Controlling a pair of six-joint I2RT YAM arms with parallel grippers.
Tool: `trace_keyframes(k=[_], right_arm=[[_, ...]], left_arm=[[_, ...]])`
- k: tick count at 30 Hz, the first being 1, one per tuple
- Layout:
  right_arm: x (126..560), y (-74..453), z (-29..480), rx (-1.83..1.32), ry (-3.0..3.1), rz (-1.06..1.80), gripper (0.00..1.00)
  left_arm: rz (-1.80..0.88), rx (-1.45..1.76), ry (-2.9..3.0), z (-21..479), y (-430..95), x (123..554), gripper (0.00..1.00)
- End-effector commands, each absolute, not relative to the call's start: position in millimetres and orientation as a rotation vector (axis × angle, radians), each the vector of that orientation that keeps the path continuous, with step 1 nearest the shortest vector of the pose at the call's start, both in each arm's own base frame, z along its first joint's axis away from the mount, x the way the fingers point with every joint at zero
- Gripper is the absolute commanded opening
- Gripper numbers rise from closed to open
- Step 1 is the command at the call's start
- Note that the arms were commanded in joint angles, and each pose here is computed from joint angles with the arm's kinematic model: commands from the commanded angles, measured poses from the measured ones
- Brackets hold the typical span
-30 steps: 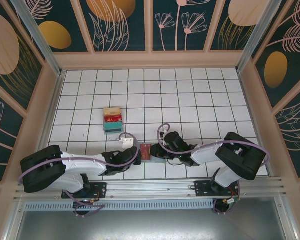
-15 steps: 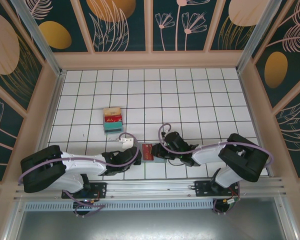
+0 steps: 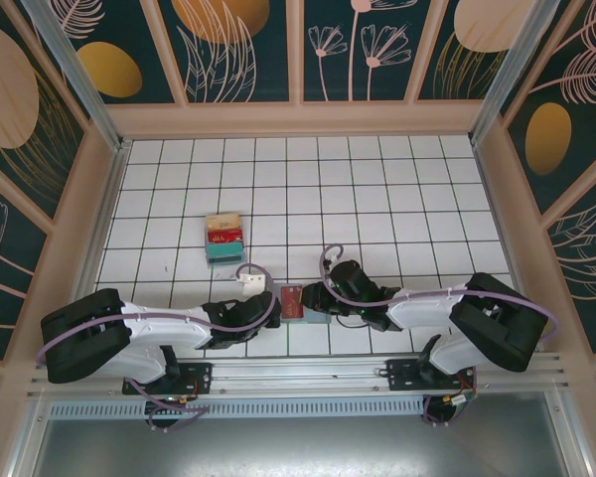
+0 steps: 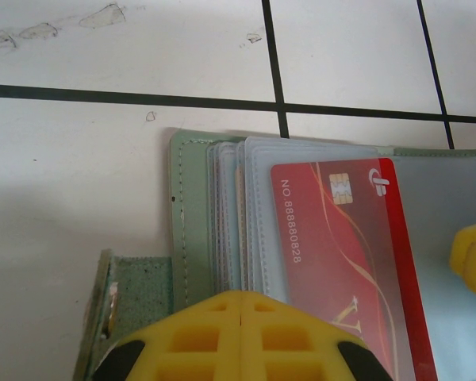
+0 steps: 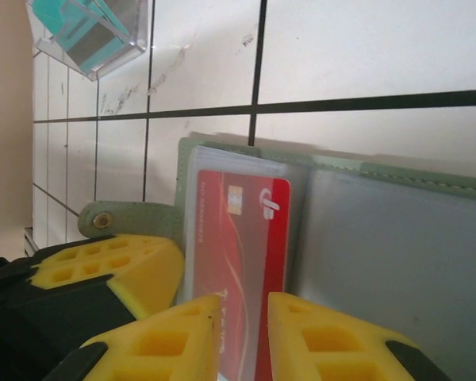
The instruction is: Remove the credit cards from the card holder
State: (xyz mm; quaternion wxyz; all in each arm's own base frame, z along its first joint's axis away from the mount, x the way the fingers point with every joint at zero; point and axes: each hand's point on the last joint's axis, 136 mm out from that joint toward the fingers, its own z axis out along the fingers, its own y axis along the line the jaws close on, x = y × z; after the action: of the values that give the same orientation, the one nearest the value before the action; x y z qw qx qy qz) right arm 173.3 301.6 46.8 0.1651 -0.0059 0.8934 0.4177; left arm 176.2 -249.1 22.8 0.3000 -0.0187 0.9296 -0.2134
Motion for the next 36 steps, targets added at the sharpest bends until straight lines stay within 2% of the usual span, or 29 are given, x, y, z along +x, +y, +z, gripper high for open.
trace_keyframes(k=[1,16,25,36], right_arm=[[174.8,304.0,41.6,-0.038,2.557,1.158,0.23],[173.9,316.6,36.4,-0.058,2.572,1.216,0.2],[173.7,312.9,31.6,-0.031,2.584,1.203,0.0],[172.1,294.1,27.3,0.082,2.586,1.176,0.0]], left_arm=[[-0.549,-0.057,2.485,17.6,-244.8,174.8,0.02],[-0.547,-0.042,2.492,17.4,-247.7,174.4,0.0],[-0.544,-0.048,2.492,17.1,-246.8,174.6,0.0],[-0.509,-0.072,2.498,13.8,-239.0,174.5,0.0]])
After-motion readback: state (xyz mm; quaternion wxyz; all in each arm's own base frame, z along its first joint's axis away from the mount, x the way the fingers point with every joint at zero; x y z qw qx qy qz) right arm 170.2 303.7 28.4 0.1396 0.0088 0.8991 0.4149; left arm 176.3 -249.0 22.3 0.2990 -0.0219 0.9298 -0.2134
